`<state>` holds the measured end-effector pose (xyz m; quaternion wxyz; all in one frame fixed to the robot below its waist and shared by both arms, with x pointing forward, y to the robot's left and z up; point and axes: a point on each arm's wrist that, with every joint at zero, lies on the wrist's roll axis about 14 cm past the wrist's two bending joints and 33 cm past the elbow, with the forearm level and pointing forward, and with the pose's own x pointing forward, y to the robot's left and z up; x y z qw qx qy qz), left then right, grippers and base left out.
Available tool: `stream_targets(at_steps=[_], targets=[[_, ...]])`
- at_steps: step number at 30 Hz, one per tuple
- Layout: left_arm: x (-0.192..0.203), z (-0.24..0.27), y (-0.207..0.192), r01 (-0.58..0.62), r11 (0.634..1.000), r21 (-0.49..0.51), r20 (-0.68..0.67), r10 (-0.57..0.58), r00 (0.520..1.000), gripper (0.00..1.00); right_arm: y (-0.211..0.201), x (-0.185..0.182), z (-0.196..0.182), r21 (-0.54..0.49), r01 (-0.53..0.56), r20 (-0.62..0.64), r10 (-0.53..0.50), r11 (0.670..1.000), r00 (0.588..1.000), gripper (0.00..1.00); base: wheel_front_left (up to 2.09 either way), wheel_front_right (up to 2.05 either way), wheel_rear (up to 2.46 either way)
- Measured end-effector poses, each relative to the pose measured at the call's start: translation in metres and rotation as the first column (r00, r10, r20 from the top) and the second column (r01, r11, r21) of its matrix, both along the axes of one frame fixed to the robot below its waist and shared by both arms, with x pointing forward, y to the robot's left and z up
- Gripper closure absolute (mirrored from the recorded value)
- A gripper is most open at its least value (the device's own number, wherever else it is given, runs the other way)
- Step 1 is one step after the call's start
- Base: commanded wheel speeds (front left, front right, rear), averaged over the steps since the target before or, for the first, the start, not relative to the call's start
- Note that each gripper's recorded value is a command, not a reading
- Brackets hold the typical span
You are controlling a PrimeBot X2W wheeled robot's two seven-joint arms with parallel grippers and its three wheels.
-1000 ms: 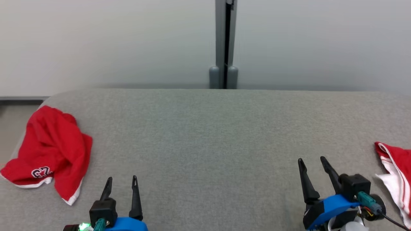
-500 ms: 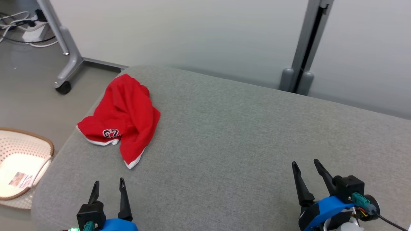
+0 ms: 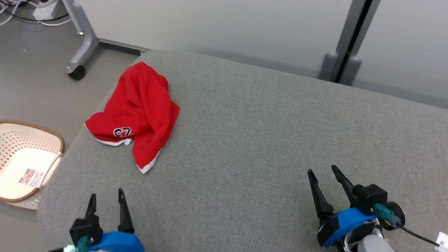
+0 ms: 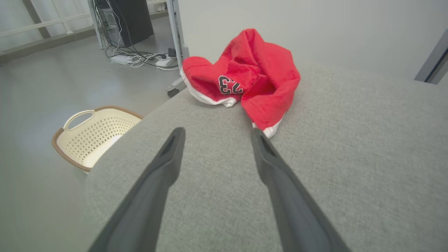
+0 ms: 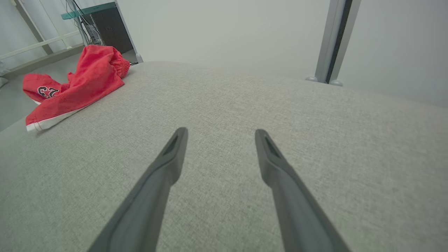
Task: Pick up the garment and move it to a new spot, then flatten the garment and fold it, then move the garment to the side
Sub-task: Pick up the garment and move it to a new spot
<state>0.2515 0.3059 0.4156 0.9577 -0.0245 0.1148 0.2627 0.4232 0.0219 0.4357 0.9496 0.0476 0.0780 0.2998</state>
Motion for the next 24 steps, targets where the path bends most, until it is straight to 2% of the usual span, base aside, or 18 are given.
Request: stream_targets(at_steps=[11,20,21,22,24], targets=[[0.097,-0.019,0.012,0.076,0.997,0.001,-0.076,-0.075,0.994,0.0,-0.029,0.031,-0.024,-0.024,0.075,-0.008,-0.075,0.997,0.997,0.0,0.0,0.0,0.0],[0.124,-0.07,0.009,0.095,0.993,-0.063,-0.249,-0.108,0.963,0.0,-0.055,0.043,-0.039,-0.042,0.144,-0.026,-0.145,0.989,0.989,0.0,0.0,0.0,0.0],[0.125,-0.071,0.007,0.1,0.993,-0.068,-0.254,-0.114,0.961,0.36,-0.057,0.043,-0.039,-0.043,0.148,-0.026,-0.149,0.988,0.989,0.0,0.0,0.0,0.0],[0.126,-0.073,0.005,0.111,0.991,-0.077,-0.256,-0.127,0.958,0.97,-0.058,0.043,-0.038,-0.043,0.153,-0.025,-0.154,0.987,0.988,0.0,0.0,0.0,0.0],[0.128,-0.072,0.002,0.121,0.989,-0.088,-0.25,-0.14,0.958,1.0,-0.06,0.043,-0.035,-0.038,0.161,-0.021,-0.162,0.986,0.987,0.0,0.0,0.0,0.0]])
